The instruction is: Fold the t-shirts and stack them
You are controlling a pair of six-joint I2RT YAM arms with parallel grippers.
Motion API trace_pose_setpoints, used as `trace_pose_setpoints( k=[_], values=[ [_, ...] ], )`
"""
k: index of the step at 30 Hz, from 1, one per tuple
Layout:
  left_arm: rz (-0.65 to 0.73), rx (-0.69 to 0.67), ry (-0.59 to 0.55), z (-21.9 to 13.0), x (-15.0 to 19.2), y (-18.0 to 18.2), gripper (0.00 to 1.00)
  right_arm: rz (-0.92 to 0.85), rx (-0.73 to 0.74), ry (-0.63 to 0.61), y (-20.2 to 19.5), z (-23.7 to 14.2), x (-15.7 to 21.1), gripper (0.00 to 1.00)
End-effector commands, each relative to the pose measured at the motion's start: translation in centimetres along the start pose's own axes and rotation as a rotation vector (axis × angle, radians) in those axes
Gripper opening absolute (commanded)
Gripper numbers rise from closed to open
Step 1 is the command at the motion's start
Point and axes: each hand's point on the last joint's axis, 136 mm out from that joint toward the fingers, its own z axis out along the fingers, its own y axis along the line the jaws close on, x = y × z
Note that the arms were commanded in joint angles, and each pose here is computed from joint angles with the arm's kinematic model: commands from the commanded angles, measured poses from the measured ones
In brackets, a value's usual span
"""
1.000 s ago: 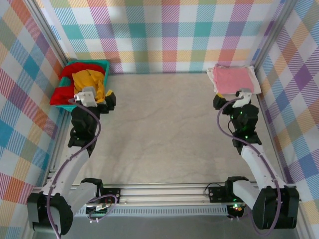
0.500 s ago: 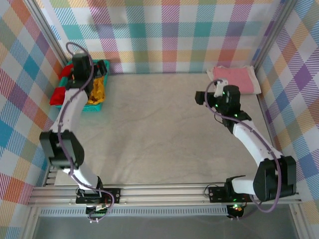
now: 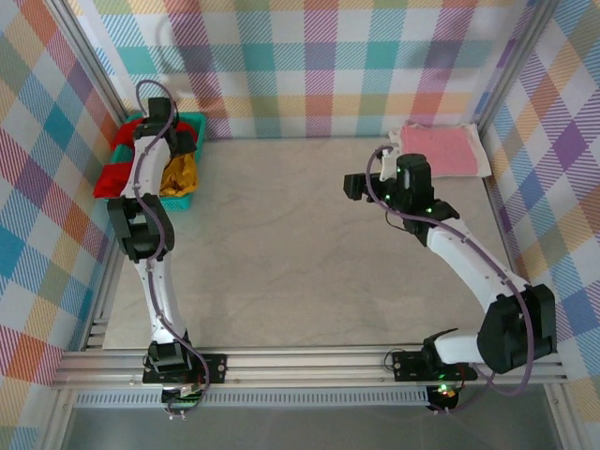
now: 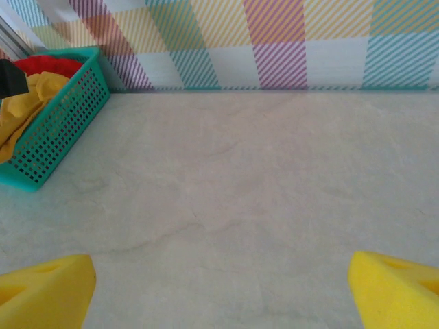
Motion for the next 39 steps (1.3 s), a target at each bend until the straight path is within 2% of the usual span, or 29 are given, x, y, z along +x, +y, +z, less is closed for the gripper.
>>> trace_pose_setpoints(
  k=[1,4,9,12,16,19,24,27,30,31,33,34,35,37,39],
  values=[
    [-0.033,-0.030,0.009,0.9,-0.4,2.0,0.86,-0.020,0.023,-0.002,-0.2,-1.5,0.6,0.94],
    [-0.035,-0.015,0.022,2.5,0.0,2.0,0.72,-0.030,0.020,-0.011,-0.2,-2.1,0.9,0.95],
    [-0.021,0.000,0.017,3.3,-0.6,1.5,0.24,-0.029,0.013,-0.004,0.0,-2.3,0.9,0.96],
    [-0.018,-0.002,-0.006,1.5,-1.9,1.8,0.00,-0.025,0.007,-0.007,0.2,-2.6,0.6,0.96],
    [-0.046,0.041,-0.108,-4.5,-4.9,1.9,0.00,-0.020,0.004,-0.025,0.4,-2.9,0.2,0.96],
    [-0.082,0.091,-0.210,-10.7,-6.7,1.8,0.00,-0.014,-0.011,-0.038,0.7,-3.0,-0.1,0.95],
    [-0.077,0.198,-0.344,-21.3,-7.3,-0.1,0.00,-0.004,-0.017,-0.054,0.8,-3.2,-0.7,0.94],
    [-0.049,0.325,-0.420,-28.0,-7.4,-2.8,0.00,-0.014,-0.018,-0.070,1.0,-3.3,-1.4,0.93],
    [-0.039,0.409,-0.480,-33.1,-7.6,-4.0,0.00,-0.020,-0.021,-0.081,1.1,-3.2,-2.0,0.93],
    [-0.038,0.403,-0.484,-33.9,-7.5,-3.9,0.00,-0.019,-0.026,-0.082,1.2,-3.2,-2.1,0.93],
    [-0.061,0.319,-0.443,-33.1,-6.9,-2.6,0.00,-0.006,-0.035,-0.083,1.4,-3.1,-2.2,0.94],
    [-0.061,0.281,-0.409,-31.6,-6.3,-2.1,0.06,0.003,-0.040,-0.084,1.4,-2.9,-2.1,0.94],
    [-0.078,0.269,-0.358,-29.5,-5.5,-1.7,0.22,0.014,-0.047,-0.087,1.4,-2.8,-1.9,0.94],
    [-0.131,0.292,-0.254,-25.3,-4.1,-0.8,0.26,0.029,-0.061,-0.082,1.5,-2.4,-1.5,0.94],
    [-0.145,0.241,-0.184,-21.3,-3.0,0.5,0.41,0.037,-0.070,-0.062,1.6,-2.2,-1.0,0.94]
  ],
)
